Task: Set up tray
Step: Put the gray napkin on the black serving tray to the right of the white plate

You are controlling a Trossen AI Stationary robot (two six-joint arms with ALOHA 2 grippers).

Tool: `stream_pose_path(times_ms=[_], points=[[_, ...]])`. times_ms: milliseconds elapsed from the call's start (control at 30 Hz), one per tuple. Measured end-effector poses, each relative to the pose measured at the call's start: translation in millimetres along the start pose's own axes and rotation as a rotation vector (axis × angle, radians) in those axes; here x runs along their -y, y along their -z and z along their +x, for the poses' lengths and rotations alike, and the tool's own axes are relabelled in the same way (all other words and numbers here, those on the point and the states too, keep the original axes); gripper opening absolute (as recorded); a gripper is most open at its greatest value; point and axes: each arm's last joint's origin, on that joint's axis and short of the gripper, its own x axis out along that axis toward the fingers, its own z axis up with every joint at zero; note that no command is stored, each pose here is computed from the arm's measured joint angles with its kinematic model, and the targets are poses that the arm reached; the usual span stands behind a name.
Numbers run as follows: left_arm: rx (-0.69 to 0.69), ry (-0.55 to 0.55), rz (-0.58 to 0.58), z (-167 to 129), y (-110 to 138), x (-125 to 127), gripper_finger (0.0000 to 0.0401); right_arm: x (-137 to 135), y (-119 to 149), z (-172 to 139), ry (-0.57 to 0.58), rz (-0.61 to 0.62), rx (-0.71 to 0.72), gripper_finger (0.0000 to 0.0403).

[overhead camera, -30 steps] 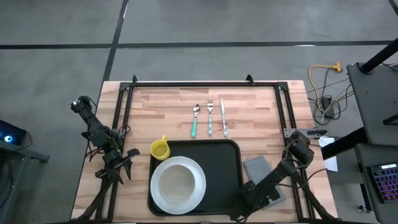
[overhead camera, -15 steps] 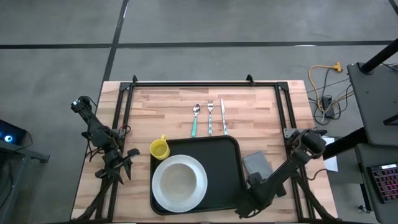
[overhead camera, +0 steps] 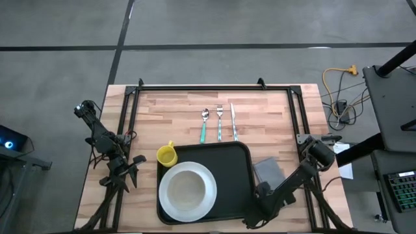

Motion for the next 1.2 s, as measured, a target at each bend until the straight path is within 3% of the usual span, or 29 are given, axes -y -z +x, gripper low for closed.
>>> stream_pose_path(times_ms=[200, 333, 467, 733, 1000, 1200], points=[[0.0, 0.0, 0.0, 0, 0, 0, 0.0132, -9, -1, 16, 0.068, -0.043, -0.014, 0.0154], [0.0, 0.0, 0.0, 0, 0, 0, 0.0132, -11, -3, 23, 0.089, -0.08, -0.031, 0.017], [0.0, 0.001, 0.0, 0, 0, 0, 0.0132, -10, -6, 30, 0.062, -0.103, -0.065, 0.0136], [0.0, 0.001, 0.0, 0, 0, 0, 0.0132, -5, -16, 42, -0.002, -0.134, -0.137, 0.0019], [0.0, 0.0, 0.0, 0, 0, 0, 0.0132, 0, -18, 32, -0.007, -0.107, -0.118, 0.001], [0.0, 0.0, 0.0, 0, 0, 0, 0.0132, 23, -15, 9, -0.041, -0.008, 0.003, 0.0009]])
